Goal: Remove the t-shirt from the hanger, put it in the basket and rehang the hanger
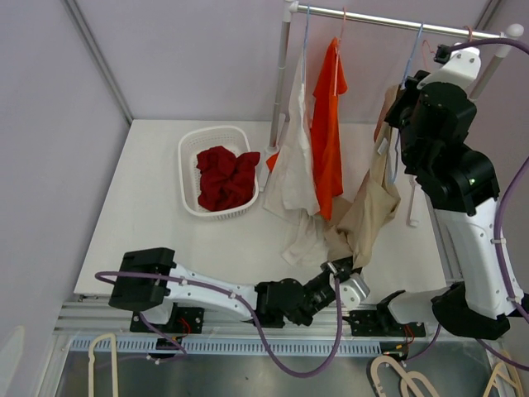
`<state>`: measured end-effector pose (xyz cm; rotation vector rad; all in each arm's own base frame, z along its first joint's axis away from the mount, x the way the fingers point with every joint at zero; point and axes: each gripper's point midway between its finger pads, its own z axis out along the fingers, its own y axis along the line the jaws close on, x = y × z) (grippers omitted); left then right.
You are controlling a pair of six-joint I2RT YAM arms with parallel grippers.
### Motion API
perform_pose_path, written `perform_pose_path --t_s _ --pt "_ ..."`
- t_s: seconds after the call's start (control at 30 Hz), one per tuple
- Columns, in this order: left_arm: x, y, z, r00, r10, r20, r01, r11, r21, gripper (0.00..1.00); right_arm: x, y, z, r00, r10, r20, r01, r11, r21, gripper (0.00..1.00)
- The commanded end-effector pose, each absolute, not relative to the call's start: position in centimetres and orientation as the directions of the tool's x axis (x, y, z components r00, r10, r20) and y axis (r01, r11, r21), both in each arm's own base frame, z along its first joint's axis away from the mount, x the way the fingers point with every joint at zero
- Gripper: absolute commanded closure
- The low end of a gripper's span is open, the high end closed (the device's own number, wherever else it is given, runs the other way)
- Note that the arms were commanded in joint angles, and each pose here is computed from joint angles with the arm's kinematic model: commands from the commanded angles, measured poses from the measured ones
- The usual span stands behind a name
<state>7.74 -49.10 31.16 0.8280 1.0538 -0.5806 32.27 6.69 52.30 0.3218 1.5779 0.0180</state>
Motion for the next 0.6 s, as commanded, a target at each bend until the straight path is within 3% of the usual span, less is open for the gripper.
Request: perform_pose_path --t_s 0.0,0.03,0.1,0.17,0.23,0.27,0.4,0.5,0.57 --pt "9.1 -49.8 29.9 0.261 -0.099 -0.960 0.802 0.576 0.159 0.99 31.2 5.8 56.7 0.111 0.274 -0.955 0.161 0.944 0.289 1.00" --pt "12.1 -49.5 28.0 0.233 -0.003 -0.973 0.774 0.606 0.183 0.99 30.8 6.1 57.2 0.112 0.294 -0.949 0.136 0.942 0.308 1.00" --pt "15.0 -49.9 30.1 0.123 -0.052 -0.991 0.773 0.632 0.063 0.99 29.8 6.9 56.7 0.076 0.330 -0.941 0.086 0.938 0.336 1.00" --pt "19.8 -49.4 30.6 0.043 0.009 -0.999 0.767 0.641 0.039 0.99 29.3 7.5 55.8 0.041 0.355 -0.934 0.054 0.933 0.357 1.00" --pt "24.3 -49.2 32.8 -0.038 -0.032 -0.999 0.751 0.658 -0.050 0.99 28.4 8.2 54.4 -0.019 0.386 -0.922 0.018 0.922 0.386 1.00" --pt "25.8 -49.1 38.2 -0.044 -0.092 -0.995 0.746 0.659 -0.094 0.99 27.8 8.1 53.7 -0.047 0.402 -0.914 0.018 0.916 0.402 1.00" --pt "33.1 -49.0 42.6 -0.123 -0.097 -0.988 0.720 0.676 -0.156 0.99 26.9 8.9 52.2 -0.106 0.398 -0.911 -0.028 0.915 0.402 1.00" --pt "34.9 -48.8 37.3 -0.355 0.007 -0.935 0.690 0.677 -0.257 0.99 26.4 7.9 53.5 -0.062 0.391 -0.918 -0.016 0.919 0.393 1.00" --pt "34.6 -48.0 38.9 -0.390 -0.017 -0.921 0.707 0.635 -0.311 0.99 26.5 6.8 54.4 -0.022 0.357 -0.934 0.022 0.934 0.356 1.00"
